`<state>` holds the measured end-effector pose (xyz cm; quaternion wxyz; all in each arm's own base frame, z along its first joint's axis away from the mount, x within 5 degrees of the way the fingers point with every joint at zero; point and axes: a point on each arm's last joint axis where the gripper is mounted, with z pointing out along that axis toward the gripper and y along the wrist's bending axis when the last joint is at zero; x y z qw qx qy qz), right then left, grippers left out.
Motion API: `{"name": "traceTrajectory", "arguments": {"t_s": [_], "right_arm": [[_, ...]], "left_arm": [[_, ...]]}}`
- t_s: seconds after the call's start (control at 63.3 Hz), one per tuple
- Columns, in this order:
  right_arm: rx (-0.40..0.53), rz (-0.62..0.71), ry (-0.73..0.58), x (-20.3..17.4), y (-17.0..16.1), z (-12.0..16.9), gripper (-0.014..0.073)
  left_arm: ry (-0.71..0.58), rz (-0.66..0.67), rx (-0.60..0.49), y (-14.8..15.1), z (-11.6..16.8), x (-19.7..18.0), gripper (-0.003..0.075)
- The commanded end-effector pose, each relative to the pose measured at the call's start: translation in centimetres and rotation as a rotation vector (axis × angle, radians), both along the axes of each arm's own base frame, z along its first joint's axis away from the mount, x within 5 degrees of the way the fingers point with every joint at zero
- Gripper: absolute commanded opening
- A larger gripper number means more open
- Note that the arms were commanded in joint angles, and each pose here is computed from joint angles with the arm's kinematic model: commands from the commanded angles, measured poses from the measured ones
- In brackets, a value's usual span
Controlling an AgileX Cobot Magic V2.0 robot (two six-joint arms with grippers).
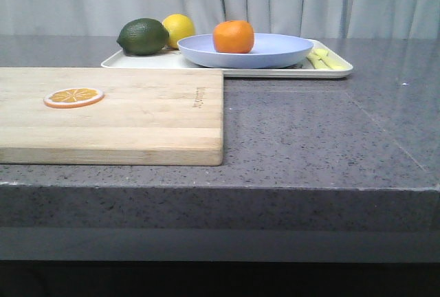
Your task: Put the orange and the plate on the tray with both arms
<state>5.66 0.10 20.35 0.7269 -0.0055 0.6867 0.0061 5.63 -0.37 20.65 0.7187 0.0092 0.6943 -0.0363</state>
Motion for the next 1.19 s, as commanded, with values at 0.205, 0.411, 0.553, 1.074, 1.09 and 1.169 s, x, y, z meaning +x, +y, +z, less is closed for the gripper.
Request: {"name": "traceTrajectory", "arguments": {"t_s": [0.205,0.411,0.553,1.074,1.09,1.169], "right_arm": [[0.059,-0.017,-0.132,-0.40,-0.12,1.72,-0.0117],[0.058,-0.017,-0.128,-0.40,-0.12,1.69,-0.0117],[0.058,-0.017,-0.128,-0.40,-0.12,1.69,-0.0117],[0.058,-0.017,-0.127,-0.39,-0.12,1.68,-0.0117],[0.058,-0.017,-0.127,-0.39,-0.12,1.68,-0.0117],[0.058,-0.017,-0.127,-0.39,-0.12,1.68,-0.0117]], "left_arm": [[-0.062,0.001,-0.023,0.04,-0.13,-0.06,-0.0020],[-0.062,0.001,-0.023,0.04,-0.13,-0.06,-0.0020],[-0.062,0.001,-0.023,0.04,-0.13,-0.06,-0.0020],[-0.062,0.001,-0.023,0.04,-0.13,-0.06,-0.0020],[-0.062,0.001,-0.023,0.04,-0.13,-0.06,-0.0020],[-0.062,0.001,-0.023,0.04,-0.13,-0.06,-0.0020]]}}
